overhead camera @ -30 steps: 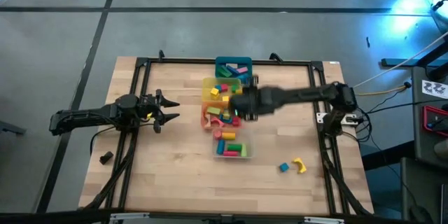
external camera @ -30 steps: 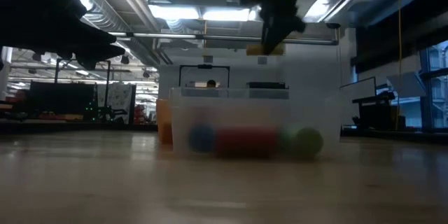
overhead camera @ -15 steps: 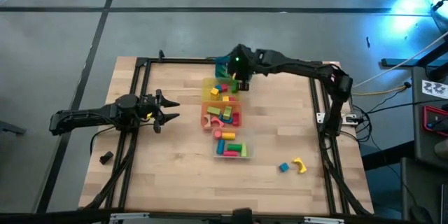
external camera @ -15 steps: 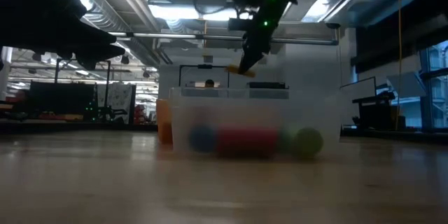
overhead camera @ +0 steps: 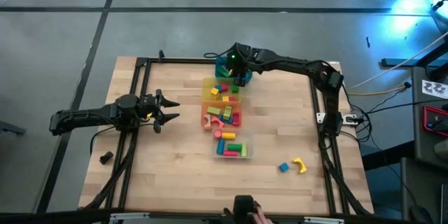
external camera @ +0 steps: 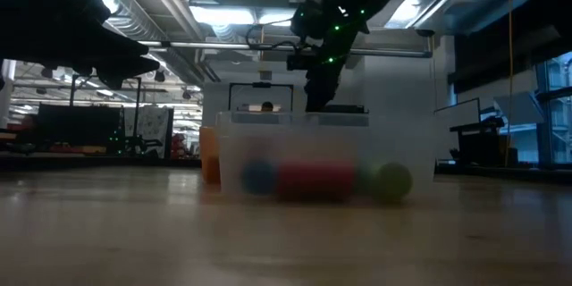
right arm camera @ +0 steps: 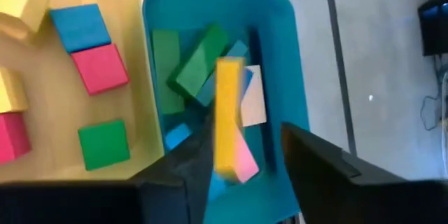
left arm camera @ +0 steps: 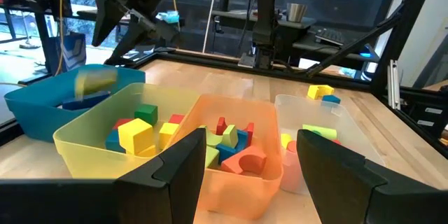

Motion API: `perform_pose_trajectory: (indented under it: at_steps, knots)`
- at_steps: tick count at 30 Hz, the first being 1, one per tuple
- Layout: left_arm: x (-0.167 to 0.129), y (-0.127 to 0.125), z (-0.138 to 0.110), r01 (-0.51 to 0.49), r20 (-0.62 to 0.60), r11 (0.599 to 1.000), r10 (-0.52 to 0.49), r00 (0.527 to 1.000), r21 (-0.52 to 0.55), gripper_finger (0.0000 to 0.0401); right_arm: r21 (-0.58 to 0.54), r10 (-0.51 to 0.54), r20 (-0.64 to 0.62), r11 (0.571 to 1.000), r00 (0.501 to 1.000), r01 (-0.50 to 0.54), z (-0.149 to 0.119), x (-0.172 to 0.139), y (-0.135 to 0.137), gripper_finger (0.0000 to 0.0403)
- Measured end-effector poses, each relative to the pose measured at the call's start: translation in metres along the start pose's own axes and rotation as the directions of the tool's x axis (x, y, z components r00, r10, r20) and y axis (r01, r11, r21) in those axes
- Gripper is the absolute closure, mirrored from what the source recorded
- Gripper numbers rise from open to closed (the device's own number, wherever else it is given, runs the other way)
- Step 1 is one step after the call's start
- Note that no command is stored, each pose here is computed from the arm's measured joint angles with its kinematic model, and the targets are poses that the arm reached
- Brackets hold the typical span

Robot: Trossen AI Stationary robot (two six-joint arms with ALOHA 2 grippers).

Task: Sort blocks by size
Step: Put the yellow rectangular block into the blue bin, then put the blue square block into the yellow bin

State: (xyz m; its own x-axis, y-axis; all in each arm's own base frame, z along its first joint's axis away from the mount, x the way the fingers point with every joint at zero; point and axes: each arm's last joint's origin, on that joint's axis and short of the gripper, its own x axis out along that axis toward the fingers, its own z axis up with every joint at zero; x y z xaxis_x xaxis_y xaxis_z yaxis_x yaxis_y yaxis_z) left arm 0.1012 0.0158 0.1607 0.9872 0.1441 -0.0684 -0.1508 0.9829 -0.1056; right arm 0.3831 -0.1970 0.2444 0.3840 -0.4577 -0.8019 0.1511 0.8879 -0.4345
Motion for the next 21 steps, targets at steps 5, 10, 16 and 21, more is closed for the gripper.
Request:
perform_pose_trajectory:
  at_steps: [5, 10, 16, 21]
  knots:
    - [0.0, 0.0, 0.0, 0.0, 0.0, 1.0, 0.0, 1.0, 0.0, 0.0191, 0.002, -0.007, -0.008, 1.0, 1.0, 0.007, 0.0, 0.0, 0.0, 0.0202]
    - [0.0, 0.0, 0.0, 0.0, -0.001, 1.0, 0.0, 1.0, 0.0, 0.0191, 0.0, 0.063, -0.145, 0.998, 0.987, -0.064, -0.011, -0.02, 0.013, 0.0193]
    - [0.0, 0.0, 0.0, 0.0, -0.001, 1.0, 0.0, 1.0, 0.0, 0.0191, 0.134, 0.236, -0.406, 0.971, 0.883, -0.198, -0.03, -0.072, 0.053, 0.0192]
    - [0.0, 0.0, 0.0, 0.0, -0.001, 1.0, 0.0, 1.0, 0.0, 0.0191, 0.291, 0.412, -0.568, 0.91, 0.712, -0.295, -0.039, -0.113, 0.099, 0.0192]
